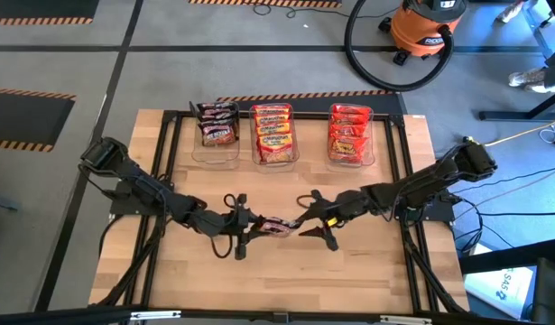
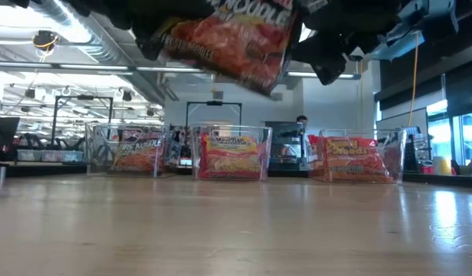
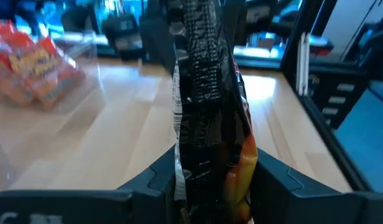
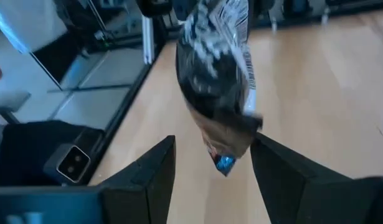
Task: Sort Maruchan noodles
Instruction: Put the black noodle pack into the left transparent bin
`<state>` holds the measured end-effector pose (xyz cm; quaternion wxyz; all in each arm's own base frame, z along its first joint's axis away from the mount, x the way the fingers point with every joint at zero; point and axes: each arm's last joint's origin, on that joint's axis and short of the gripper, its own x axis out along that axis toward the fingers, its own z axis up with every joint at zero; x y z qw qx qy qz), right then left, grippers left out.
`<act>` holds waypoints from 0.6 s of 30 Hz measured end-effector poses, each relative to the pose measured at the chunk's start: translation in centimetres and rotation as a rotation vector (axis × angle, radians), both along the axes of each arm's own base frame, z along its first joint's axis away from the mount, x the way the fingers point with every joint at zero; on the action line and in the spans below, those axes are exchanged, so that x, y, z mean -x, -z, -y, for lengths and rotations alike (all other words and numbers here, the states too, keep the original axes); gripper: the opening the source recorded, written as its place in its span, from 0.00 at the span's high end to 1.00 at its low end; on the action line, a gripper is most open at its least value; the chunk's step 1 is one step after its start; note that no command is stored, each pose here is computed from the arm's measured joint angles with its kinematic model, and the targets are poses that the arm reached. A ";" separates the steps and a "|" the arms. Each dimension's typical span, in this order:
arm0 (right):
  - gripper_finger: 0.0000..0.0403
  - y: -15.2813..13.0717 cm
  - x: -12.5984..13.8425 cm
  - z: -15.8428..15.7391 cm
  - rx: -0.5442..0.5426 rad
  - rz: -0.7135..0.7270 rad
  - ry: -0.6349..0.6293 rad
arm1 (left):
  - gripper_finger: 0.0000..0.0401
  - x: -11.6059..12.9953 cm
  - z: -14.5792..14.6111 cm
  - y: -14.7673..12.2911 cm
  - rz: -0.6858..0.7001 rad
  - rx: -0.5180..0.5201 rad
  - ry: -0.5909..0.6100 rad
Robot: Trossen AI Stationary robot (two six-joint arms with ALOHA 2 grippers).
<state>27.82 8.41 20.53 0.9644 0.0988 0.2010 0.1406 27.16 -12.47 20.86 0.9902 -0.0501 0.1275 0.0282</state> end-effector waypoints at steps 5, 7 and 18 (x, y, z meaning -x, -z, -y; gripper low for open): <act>0.54 0.2 0.2 0.1 -0.020 0.049 0.009 | 0.67 -0.3 -0.2 -0.8 0.075 -0.003 -0.003; 0.54 0.2 0.2 0.1 -0.019 0.050 0.013 | 0.67 -0.4 -0.2 -1.0 0.099 -0.001 -0.003; 0.24 -0.6 -0.2 0.4 -0.010 0.157 0.137 | 0.67 -0.7 -0.7 -1.8 0.173 0.018 -0.028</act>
